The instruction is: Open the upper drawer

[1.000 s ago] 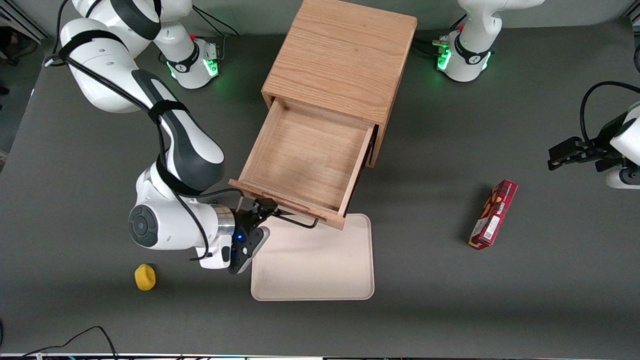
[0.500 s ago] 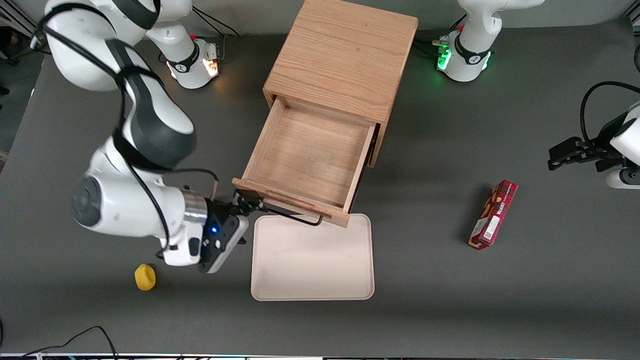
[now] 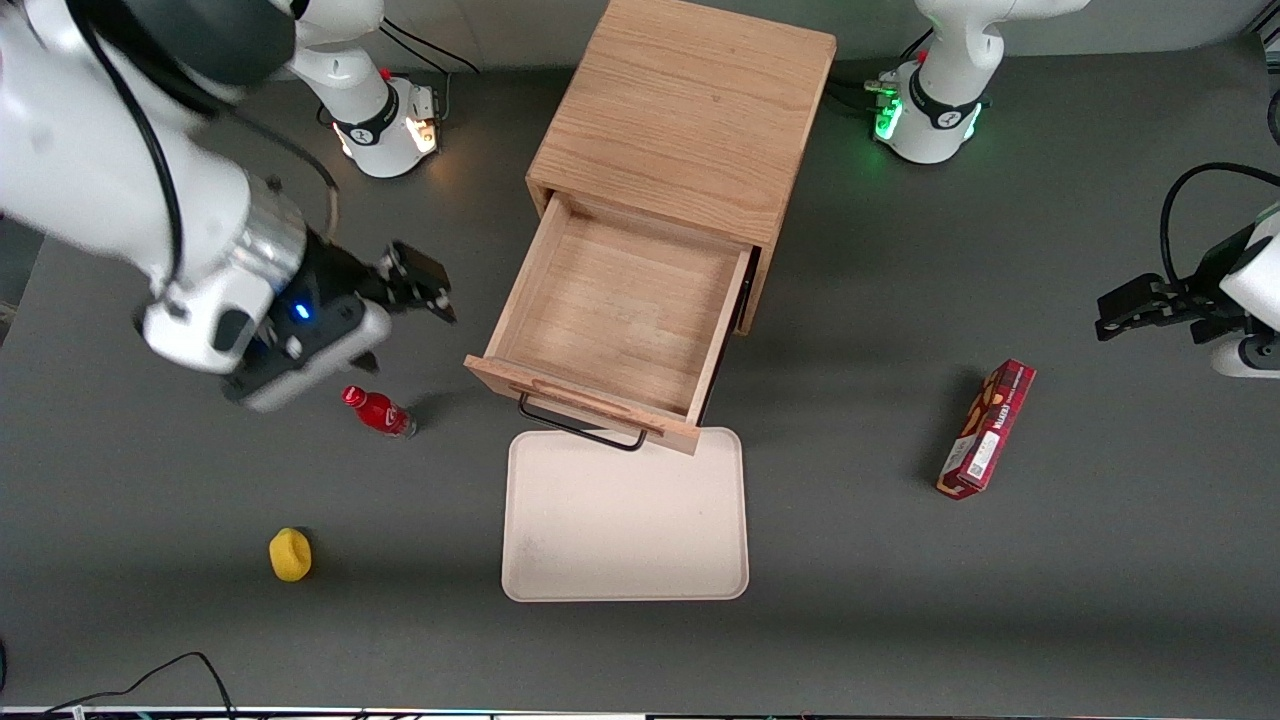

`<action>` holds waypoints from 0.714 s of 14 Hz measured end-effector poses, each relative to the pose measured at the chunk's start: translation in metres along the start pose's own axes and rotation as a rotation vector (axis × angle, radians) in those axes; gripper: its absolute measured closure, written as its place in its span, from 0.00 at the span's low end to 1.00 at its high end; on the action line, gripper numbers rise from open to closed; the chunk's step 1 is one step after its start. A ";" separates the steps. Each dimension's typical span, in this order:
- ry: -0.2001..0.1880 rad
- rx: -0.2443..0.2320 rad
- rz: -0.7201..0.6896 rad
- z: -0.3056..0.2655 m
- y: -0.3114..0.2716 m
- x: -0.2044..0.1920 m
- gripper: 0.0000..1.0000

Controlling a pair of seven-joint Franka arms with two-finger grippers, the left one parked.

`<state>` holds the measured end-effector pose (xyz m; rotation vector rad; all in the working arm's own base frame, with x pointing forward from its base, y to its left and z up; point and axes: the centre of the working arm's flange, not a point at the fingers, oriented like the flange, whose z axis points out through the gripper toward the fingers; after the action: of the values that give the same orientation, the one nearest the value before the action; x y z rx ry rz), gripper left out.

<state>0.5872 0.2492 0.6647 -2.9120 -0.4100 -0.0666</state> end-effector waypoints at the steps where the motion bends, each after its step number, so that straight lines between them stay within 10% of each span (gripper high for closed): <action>1: -0.018 -0.039 0.064 -0.023 0.004 -0.022 0.00; 4: -0.129 -0.140 0.192 -0.082 0.040 -0.096 0.00; 10: -0.093 -0.175 0.450 -0.063 0.139 -0.185 0.00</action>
<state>0.4473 0.0558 0.6863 -3.1087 0.2573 0.1058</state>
